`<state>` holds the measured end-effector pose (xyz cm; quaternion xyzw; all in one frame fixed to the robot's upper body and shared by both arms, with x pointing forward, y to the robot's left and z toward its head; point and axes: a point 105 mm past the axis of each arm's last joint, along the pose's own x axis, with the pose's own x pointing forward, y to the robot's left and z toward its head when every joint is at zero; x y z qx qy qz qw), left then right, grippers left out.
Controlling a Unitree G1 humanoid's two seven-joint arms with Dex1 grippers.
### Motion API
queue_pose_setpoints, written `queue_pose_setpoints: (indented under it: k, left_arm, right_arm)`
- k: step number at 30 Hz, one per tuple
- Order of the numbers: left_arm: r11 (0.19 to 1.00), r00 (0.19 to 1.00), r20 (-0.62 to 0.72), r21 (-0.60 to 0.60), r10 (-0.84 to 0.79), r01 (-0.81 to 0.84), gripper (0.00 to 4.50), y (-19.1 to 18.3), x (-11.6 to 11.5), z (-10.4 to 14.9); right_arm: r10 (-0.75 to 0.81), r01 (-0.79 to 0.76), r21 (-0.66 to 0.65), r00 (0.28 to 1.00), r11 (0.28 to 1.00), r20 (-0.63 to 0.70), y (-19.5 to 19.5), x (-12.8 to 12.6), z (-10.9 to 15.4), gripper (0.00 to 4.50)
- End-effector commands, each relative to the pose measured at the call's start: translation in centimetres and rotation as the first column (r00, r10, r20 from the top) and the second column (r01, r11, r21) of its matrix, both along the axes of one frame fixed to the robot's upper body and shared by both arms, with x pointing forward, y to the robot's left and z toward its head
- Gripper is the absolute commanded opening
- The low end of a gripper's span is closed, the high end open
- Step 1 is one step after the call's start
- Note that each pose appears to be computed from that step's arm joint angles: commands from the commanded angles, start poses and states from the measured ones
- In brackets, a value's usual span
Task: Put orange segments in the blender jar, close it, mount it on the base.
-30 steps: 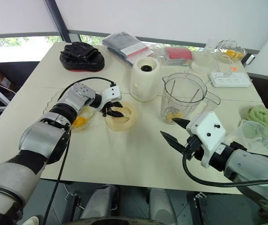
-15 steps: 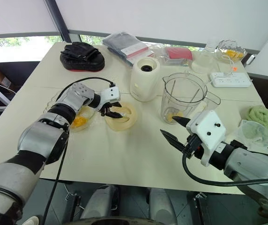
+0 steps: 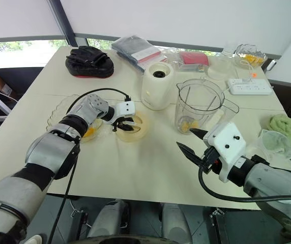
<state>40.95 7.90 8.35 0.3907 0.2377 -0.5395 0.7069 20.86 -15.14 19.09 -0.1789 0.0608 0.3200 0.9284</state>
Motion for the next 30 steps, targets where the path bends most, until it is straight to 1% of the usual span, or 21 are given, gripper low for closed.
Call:
queue_pose_setpoints:
  k: [1, 3, 7, 11, 15, 19, 22, 23, 26, 30]
  left_arm:
    - [0.999, 0.999, -0.008, 0.013, 0.038, -0.037, 0.21, 0.6, 0.0, -0.8]
    - [0.999, 0.999, -0.01, 0.003, 0.043, -0.043, 0.23, 0.6, 0.0, -0.7]
    - [0.996, 0.998, 0.008, -0.064, 0.063, -0.062, 0.23, 0.6, 0.5, 0.7]
    - [0.987, 0.997, 0.057, -0.158, 0.043, -0.033, 0.23, 0.3, 1.1, 3.3]
    - [0.958, 0.994, 0.109, -0.282, -0.017, 0.047, 0.23, -0.5, 1.1, 6.9]
    - [0.915, 0.982, 0.158, -0.373, -0.102, 0.155, 0.23, -1.4, 0.5, 10.3]
    - [0.881, 0.968, 0.203, -0.418, -0.148, 0.222, 0.23, -1.9, 0.1, 12.9]
    - [0.873, 0.965, 0.21, -0.428, -0.155, 0.233, 0.23, -2.1, 0.0, 13.4]
    - [0.861, 0.957, 0.236, -0.437, -0.17, 0.261, 0.23, -2.5, -0.2, 14.1]
    - [0.861, 0.954, 0.251, -0.436, -0.164, 0.263, 0.23, -2.7, -0.2, 14.0]
  right_arm:
    - [0.009, -0.009, -0.008, 0.998, 1.0, 0.058, 0.3, -0.3, 1.0, 2.58]
    - [0.006, -0.006, -0.01, 0.998, 1.0, 0.058, 0.3, -0.3, 0.9, 2.58]
    - [-0.016, 0.016, -0.005, 0.998, 1.0, 0.063, 0.1, -0.1, 0.8, 2.58]
    - [-0.107, 0.107, -0.002, 0.991, 0.994, 0.076, -1.1, 0.6, 0.1, 2.58]
    - [-0.228, 0.231, -0.018, 0.969, 0.973, 0.092, -2.8, 1.6, -1.2, 2.58]
    - [-0.37, 0.369, 0.034, 0.923, 0.929, 0.101, -4.4, 2.5, -2.5, 2.58]
    - [-0.497, 0.486, 0.111, 0.861, 0.867, 0.107, -5.5, 3.3, -3.1, 2.58]
    - [-0.527, 0.513, 0.135, 0.843, 0.848, 0.104, -5.8, 3.5, -3.3, 2.58]
    - [-0.604, 0.581, 0.185, 0.789, 0.792, 0.109, -6.7, 4.1, -3.6, 2.58]
    - [-0.677, 0.64, 0.25, 0.728, 0.727, 0.104, -7.8, 4.6, -3.8, 2.58]
